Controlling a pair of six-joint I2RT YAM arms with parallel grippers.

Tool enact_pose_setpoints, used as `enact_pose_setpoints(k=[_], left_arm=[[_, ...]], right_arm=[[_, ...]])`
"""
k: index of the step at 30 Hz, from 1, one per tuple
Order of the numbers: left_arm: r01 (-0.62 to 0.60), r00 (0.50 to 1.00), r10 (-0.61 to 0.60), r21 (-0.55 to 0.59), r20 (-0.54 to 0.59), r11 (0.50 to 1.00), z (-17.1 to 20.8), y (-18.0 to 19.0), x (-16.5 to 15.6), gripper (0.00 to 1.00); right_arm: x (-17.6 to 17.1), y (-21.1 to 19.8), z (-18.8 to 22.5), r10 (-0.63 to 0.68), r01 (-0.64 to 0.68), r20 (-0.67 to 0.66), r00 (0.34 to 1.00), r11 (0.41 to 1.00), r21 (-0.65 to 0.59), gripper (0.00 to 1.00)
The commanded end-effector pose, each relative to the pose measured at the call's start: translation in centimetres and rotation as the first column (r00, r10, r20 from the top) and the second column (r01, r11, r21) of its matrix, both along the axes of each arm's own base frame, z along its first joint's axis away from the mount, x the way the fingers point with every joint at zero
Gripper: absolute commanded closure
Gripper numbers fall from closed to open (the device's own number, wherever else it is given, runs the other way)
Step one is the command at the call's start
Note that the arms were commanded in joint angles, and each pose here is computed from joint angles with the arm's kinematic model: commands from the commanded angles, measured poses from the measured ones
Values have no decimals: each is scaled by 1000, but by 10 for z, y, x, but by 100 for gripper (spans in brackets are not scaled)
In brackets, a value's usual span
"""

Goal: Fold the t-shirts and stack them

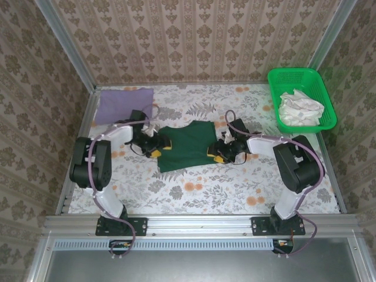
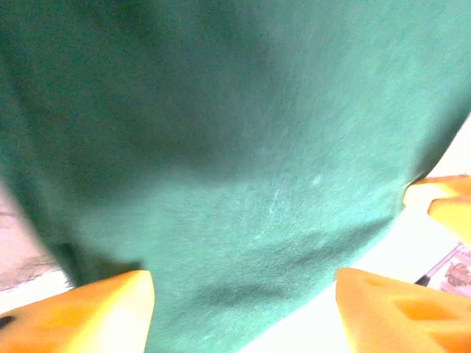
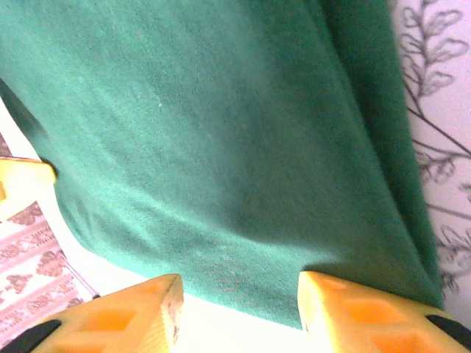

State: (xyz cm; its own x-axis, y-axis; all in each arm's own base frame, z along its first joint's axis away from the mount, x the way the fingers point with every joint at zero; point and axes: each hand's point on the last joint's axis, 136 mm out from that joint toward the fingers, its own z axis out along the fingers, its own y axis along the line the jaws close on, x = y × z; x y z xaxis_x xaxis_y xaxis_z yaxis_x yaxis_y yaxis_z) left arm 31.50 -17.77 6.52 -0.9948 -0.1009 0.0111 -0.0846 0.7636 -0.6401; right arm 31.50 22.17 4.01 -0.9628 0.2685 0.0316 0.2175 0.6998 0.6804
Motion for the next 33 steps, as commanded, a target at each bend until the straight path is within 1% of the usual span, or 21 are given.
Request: enact_pose_setpoints(k=[1, 3, 6, 9, 11, 13, 16, 20, 23, 27, 28, 29, 31, 33], left_arm=[[-13, 997, 18, -59, 75, 998, 37, 9, 20, 22], [-11, 998, 14, -49, 59, 999, 33, 14, 25, 20], [0, 1000, 0, 13, 7, 1000, 12, 20, 24, 20], [0, 1000, 1, 62, -16, 998, -8, 26, 26, 21], [12, 999, -10, 81, -30, 997, -18, 24, 27, 24], [55, 998, -49, 137, -45, 989, -27, 22, 24, 26], [110, 994, -105, 176, -40, 978, -35, 10, 24, 28], [133, 991, -122, 263, -59, 956, -53, 9, 32, 35], [140, 990, -128, 348, -58, 927, -65, 14, 39, 44], [141, 990, -129, 434, -56, 890, -80, 15, 47, 51], [137, 991, -125, 446, -57, 884, -81, 15, 48, 51], [135, 991, -123, 446, -54, 885, -80, 15, 48, 49], [129, 992, -123, 435, -42, 891, -74, 14, 46, 36], [124, 992, -126, 429, -24, 895, -63, 17, 43, 26]], right_arm=[[4, -8, 17, -50, 51, 35, 998, 999, -4, 48], [5, -9, 21, -59, 59, 49, 997, 998, -5, 47], [8, -11, 28, -73, 74, 71, 995, 997, -7, 45], [11, -14, 36, -89, 89, 89, 992, 996, 2, 44], [11, -16, 40, -91, 91, 102, 991, 996, 1, 44], [10, -19, 43, -86, 87, 109, 990, 996, -7, 44], [8, -21, 46, -80, 83, 116, 990, 996, -18, 44], [4, -23, 46, -85, 87, 112, 990, 996, -20, 44], [2, -24, 48, -88, 90, 111, 990, 996, -19, 44], [0, -26, 53, -87, 91, 117, 989, 996, -24, 44], [-1, -27, 55, -86, 90, 119, 989, 996, -27, 44], [-1, -28, 57, -87, 91, 121, 989, 995, -29, 44], [-3, -31, 62, -89, 93, 127, 988, 995, -30, 44], [-4, -35, 66, -90, 96, 140, 986, 995, -39, 44]])
